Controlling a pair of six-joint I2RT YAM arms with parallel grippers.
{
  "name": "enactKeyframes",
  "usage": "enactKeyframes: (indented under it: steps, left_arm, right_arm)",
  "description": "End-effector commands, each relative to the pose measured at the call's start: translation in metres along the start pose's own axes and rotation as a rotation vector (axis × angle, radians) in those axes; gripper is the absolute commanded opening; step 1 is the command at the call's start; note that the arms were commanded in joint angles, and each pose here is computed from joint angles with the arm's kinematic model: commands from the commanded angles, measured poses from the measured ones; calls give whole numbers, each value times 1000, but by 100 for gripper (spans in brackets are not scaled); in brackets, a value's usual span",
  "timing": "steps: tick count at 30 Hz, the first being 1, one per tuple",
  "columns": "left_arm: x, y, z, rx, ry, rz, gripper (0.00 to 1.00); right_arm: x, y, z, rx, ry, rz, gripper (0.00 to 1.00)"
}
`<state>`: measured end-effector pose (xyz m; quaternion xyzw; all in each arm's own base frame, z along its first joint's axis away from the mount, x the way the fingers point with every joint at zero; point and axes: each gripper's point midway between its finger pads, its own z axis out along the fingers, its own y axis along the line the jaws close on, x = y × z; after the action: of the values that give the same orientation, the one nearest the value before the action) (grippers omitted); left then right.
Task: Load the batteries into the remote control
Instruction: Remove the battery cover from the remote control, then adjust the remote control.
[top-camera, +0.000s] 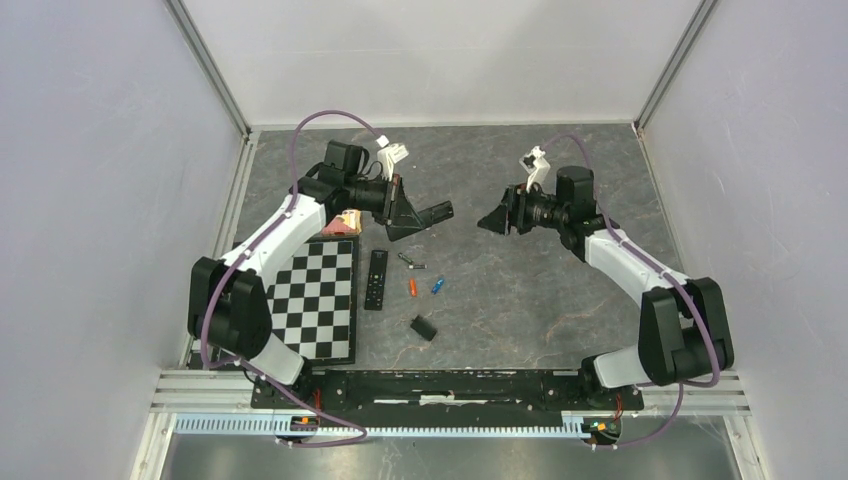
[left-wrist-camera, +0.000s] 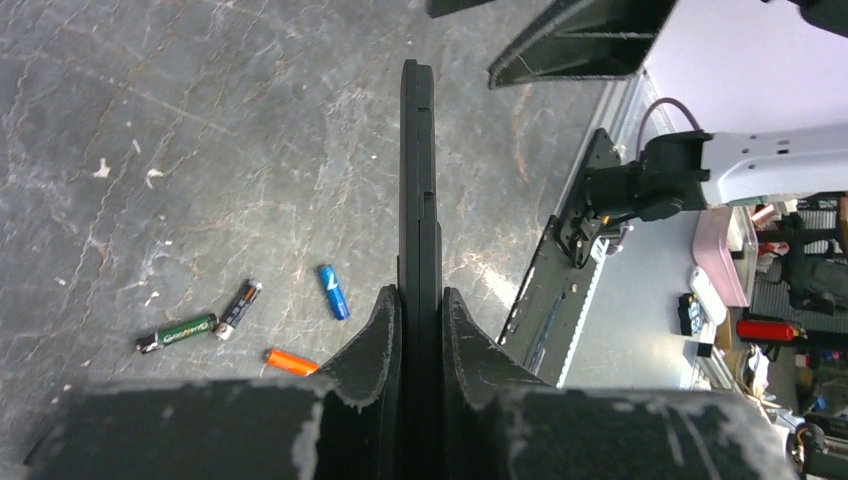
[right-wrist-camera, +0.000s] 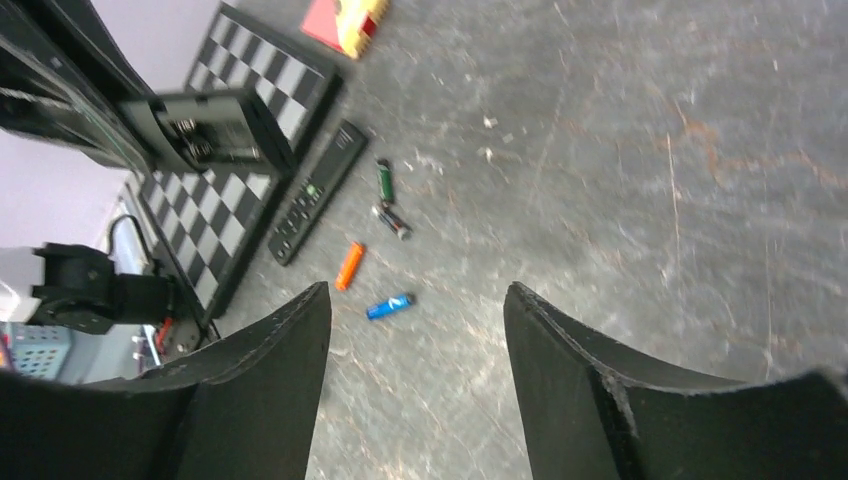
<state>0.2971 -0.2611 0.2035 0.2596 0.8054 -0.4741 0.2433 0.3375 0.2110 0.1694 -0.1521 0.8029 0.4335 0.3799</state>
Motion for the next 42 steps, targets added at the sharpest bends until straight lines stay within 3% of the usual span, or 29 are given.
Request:
enactKeyframes:
  steps: [1,6,9,13,18,21,25,30,37,39,42]
  left_arm:
    - [4,13,-1,-75,-5,17,2]
    - [7,28,-3,-162,-14,3,2]
    - [8,25,-5,-160,-14,8,2]
    - [14,6,-8,-66,9,31,2]
    - [15,-31,-11,120,22,39,2]
    - [23,-56,-21,238,45,75,2]
    - [30,-82,-36,334,57,137,2]
    - [23,-94,-45,318,28,185,6]
    - [18,-110,-57,328,5,249,9]
    - [18,-111,-58,324,1,260,5]
    - [20,-102,-56,272,2,271,2]
  right_arm:
    - [14,-2,-12,76,20,-117,70]
    - [64,1,-2,155,154,-222,71]
    - [78,26,7,90,137,-234,71]
    - [57,72,5,-98,46,-256,82]
    - [1,94,-11,-111,-92,-276,96]
    - [-30,120,-22,-256,-177,-268,98]
    - [-47,145,-26,-369,-143,-362,98]
    - [-30,183,-30,-593,-40,-423,94]
    - [-22,193,-20,-652,28,-443,82]
    - [-22,193,-18,-652,38,-470,80]
    - [-15,182,-8,-613,87,-466,66]
